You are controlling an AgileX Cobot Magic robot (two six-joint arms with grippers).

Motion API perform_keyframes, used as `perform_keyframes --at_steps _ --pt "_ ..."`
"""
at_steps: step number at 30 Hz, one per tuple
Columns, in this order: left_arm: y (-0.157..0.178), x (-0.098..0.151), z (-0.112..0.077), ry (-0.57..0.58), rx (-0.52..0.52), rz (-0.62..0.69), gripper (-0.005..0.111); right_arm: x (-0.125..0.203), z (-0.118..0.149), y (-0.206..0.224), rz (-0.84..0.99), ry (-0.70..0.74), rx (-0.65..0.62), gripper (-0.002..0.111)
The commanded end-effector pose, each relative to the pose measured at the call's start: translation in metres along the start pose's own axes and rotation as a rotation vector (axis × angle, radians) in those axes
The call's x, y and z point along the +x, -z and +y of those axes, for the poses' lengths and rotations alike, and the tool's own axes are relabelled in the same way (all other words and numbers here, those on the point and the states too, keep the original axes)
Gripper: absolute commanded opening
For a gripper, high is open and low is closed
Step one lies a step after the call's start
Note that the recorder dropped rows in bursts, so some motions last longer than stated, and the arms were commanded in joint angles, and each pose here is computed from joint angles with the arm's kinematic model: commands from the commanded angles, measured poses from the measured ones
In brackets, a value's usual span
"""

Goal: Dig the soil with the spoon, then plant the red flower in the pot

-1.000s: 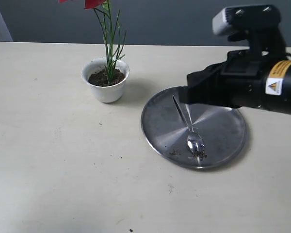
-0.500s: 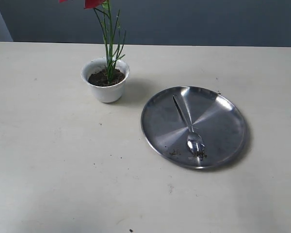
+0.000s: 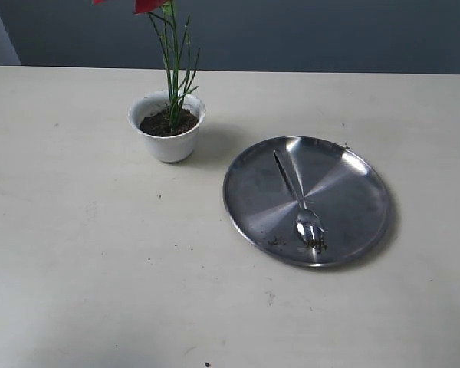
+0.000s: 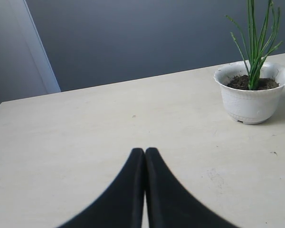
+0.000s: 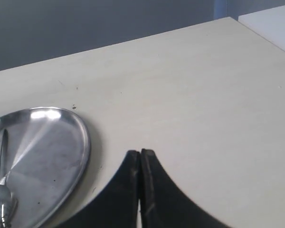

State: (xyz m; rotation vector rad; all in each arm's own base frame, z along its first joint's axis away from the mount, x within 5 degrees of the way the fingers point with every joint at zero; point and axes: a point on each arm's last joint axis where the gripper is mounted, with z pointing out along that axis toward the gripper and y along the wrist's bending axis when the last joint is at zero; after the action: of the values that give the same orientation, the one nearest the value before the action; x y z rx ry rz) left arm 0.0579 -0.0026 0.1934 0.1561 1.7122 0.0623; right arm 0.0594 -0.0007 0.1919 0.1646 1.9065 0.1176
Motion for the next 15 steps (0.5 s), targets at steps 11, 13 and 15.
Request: perform_keyframes --at_steps 11,13,15 --pt "0.0 0.0 0.0 0.004 -0.004 -0.009 0.0 0.013 -0.002 0.002 -0.061 0.011 -0.015 -0.001" --pt "0.0 0.0 0.0 0.004 -0.004 -0.009 0.0 0.013 -0.002 0.002 -0.061 0.011 -0.015 -0.001" --pt "0.0 0.0 0.0 0.004 -0.004 -0.009 0.0 0.013 -0.002 0.002 -0.061 0.015 -0.015 -0.001"
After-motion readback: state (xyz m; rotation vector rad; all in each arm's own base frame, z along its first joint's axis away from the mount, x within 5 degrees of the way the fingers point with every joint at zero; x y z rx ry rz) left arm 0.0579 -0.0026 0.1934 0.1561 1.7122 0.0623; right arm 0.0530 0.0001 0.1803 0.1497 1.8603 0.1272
